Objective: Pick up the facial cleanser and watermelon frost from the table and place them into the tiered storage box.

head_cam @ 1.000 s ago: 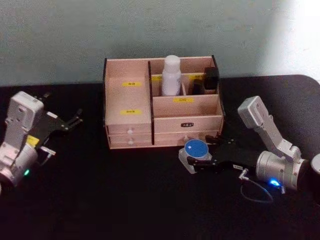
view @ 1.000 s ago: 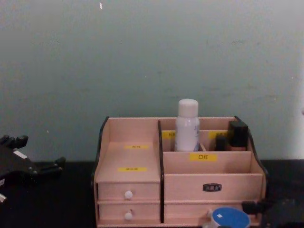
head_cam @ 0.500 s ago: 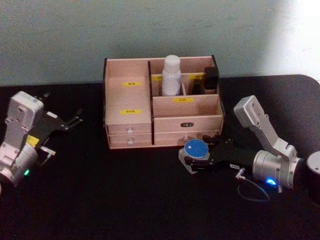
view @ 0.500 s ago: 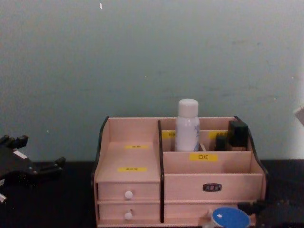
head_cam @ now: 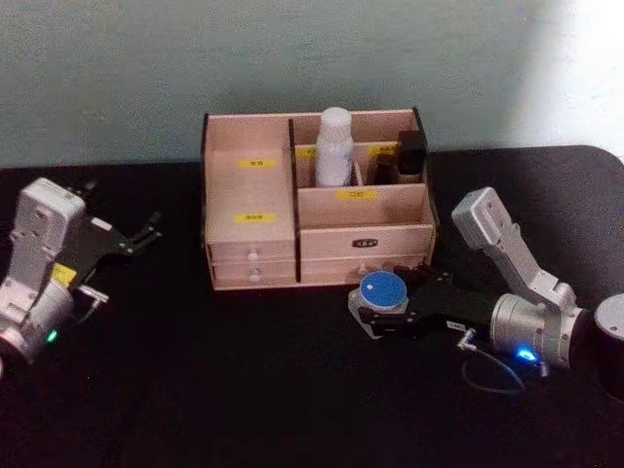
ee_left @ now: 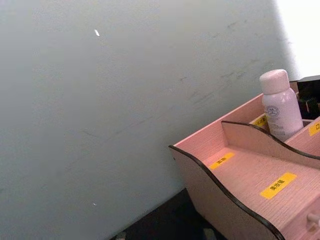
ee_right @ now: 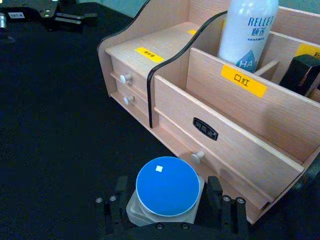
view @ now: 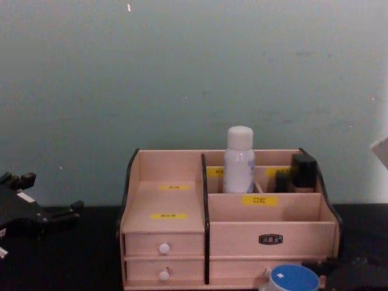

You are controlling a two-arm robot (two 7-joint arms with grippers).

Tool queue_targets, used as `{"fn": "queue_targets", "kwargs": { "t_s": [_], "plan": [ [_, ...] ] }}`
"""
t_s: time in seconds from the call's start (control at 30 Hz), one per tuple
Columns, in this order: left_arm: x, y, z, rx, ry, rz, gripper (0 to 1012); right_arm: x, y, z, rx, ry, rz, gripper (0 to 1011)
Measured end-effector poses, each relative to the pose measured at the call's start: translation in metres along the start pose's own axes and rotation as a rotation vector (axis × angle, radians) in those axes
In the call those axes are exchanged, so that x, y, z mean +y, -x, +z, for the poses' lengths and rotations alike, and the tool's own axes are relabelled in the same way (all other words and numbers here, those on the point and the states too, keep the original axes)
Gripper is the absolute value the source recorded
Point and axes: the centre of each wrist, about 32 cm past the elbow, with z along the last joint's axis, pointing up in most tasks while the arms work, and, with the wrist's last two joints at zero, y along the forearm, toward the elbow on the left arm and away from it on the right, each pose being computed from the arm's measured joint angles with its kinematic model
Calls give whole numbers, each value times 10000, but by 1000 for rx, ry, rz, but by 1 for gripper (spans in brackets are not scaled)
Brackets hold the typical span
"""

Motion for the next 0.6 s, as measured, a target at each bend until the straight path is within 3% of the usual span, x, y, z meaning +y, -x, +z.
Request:
{"fn": "queue_targets", "kwargs": {
  "t_s": [0.33,0.6],
  "plan": [
    [0,0,0,0,0,0,1001,-2,-2,1,-1,0,-1,991],
    [0,0,0,0,0,0,1001,-4,-1,1,0,-1,-1,818]
  ]
}}
